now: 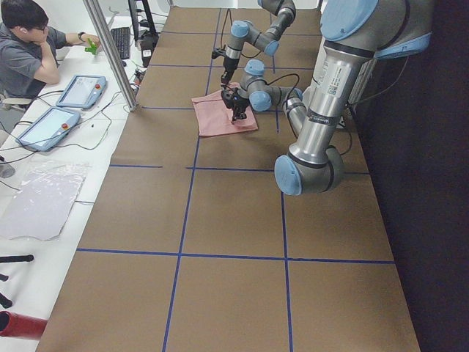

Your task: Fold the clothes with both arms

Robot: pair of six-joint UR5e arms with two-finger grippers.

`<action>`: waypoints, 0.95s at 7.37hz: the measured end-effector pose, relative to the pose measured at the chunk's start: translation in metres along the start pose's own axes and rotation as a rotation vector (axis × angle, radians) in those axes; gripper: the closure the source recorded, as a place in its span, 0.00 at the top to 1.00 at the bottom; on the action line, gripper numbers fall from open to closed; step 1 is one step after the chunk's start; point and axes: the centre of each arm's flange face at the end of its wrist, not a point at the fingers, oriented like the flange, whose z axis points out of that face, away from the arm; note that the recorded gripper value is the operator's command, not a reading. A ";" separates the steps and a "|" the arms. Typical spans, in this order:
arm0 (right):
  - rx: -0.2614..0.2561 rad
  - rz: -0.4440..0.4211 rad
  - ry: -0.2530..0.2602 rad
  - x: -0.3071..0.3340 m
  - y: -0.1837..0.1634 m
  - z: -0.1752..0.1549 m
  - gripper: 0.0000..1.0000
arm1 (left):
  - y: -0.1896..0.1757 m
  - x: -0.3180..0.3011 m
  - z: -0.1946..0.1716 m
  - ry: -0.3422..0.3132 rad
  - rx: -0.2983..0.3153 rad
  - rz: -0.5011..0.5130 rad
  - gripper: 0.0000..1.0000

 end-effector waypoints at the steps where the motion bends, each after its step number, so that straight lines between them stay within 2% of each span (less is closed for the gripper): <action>1: 0.039 0.010 -0.021 -0.023 -0.040 0.026 0.35 | -0.046 0.008 0.012 0.009 0.055 0.000 0.60; 2: 0.068 0.020 -0.051 -0.039 -0.071 0.040 0.99 | -0.084 0.022 0.026 0.010 0.099 -0.001 1.00; 4: 0.121 0.028 -0.063 -0.060 -0.117 0.054 1.00 | -0.122 0.039 0.048 0.015 0.137 0.033 1.00; 7: 0.166 0.000 -0.032 -0.058 -0.158 0.061 1.00 | -0.133 0.040 0.050 0.023 0.144 0.057 1.00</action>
